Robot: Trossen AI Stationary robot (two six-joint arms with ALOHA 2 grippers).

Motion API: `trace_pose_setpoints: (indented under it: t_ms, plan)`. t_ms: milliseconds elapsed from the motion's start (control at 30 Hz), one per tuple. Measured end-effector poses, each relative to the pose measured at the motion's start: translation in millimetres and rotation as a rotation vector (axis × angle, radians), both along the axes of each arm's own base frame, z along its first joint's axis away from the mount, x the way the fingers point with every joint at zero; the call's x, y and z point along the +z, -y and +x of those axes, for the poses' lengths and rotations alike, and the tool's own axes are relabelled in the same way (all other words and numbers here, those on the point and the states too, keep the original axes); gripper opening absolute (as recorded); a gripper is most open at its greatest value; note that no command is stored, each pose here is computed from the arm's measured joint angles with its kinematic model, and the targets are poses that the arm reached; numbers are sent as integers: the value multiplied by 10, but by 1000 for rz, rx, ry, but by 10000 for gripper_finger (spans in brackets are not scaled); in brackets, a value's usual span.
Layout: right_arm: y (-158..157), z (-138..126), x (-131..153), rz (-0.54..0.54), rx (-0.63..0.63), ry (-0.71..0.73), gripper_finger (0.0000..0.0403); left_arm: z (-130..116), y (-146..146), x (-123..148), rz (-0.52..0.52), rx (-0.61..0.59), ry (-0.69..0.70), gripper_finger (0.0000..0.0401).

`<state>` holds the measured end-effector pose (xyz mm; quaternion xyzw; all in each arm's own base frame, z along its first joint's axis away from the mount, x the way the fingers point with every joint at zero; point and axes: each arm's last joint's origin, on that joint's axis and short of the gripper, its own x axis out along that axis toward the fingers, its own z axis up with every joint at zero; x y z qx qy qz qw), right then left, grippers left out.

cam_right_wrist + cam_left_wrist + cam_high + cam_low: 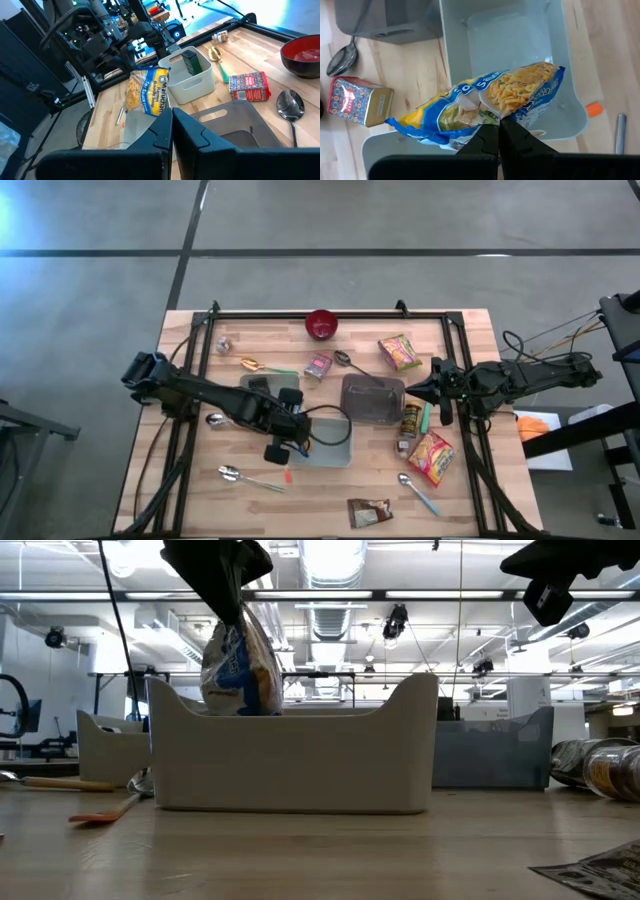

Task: Pick & Place Food Item
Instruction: Put the blue noodle pack into the bottom gray bin

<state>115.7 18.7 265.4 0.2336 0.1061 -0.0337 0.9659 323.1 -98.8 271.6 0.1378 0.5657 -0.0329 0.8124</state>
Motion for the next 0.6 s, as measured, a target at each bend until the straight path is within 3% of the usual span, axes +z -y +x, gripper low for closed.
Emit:
trace_pose_setpoints:
  t_ms: [600]
  plan:
    - [0, -1, -2, 0, 2, -2, 8, 81, 143, -272, 17, 2, -78, 0]
